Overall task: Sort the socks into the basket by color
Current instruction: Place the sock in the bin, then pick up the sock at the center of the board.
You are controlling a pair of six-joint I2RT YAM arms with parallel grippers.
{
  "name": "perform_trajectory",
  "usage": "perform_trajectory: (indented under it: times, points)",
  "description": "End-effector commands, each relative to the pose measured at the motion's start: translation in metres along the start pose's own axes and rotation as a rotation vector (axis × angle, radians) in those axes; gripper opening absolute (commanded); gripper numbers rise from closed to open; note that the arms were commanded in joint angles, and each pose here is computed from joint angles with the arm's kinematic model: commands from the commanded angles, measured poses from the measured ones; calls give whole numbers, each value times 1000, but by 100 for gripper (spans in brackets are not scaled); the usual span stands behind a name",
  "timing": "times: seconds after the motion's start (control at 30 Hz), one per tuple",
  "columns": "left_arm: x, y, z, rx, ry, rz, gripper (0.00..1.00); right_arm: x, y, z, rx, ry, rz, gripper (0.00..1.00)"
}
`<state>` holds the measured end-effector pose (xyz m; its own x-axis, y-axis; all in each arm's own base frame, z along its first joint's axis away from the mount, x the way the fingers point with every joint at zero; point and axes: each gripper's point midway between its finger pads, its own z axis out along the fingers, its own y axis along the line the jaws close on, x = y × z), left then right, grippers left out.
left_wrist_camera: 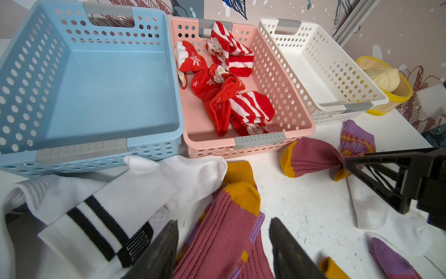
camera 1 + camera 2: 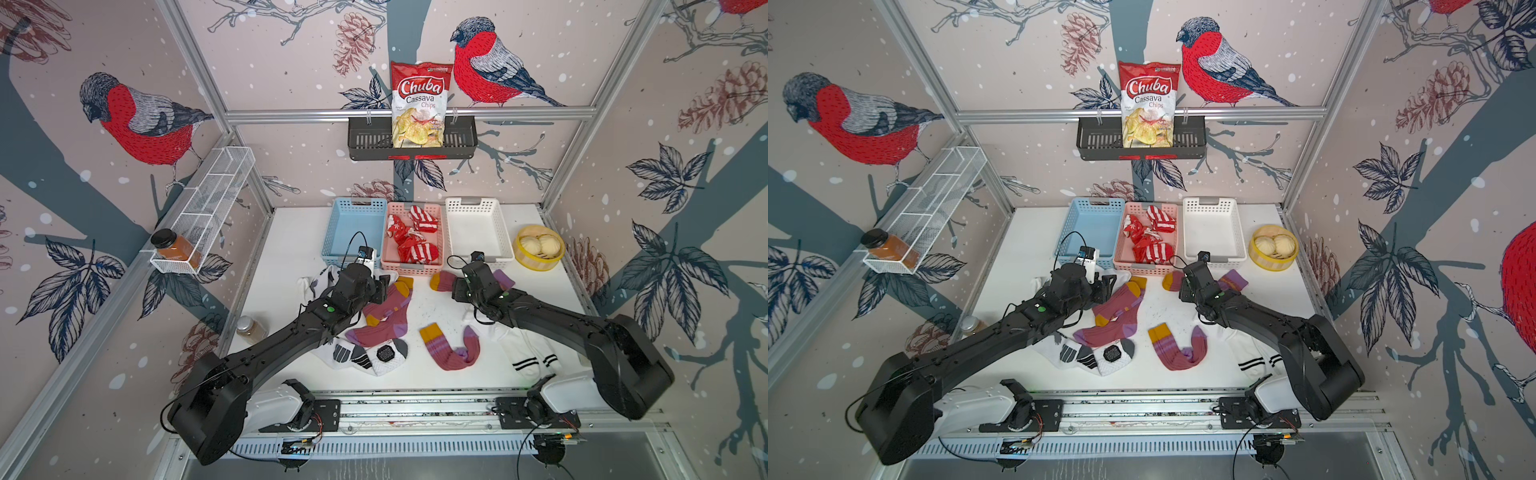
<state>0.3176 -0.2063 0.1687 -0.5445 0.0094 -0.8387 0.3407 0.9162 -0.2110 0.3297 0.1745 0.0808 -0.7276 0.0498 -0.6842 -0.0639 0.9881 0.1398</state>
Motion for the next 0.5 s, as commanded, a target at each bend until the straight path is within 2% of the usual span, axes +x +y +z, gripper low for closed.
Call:
perform_trajectory:
  times: [0.0, 0.3, 0.37, 0.47]
  points:
    - [-6, 2, -3, -16, -27, -7, 61, -1, -4, 9, 47, 11, -28, 65]
    - [-2, 11, -7, -48, -34, -11, 64, 10, -13, 29, 108, 60, -35, 56]
    - [-3, 12, -8, -48, -40, -13, 64, 10, -16, 32, 119, 65, -32, 53]
    - [-3, 13, -8, -50, -41, -15, 65, 11, -16, 35, 124, 75, -37, 42]
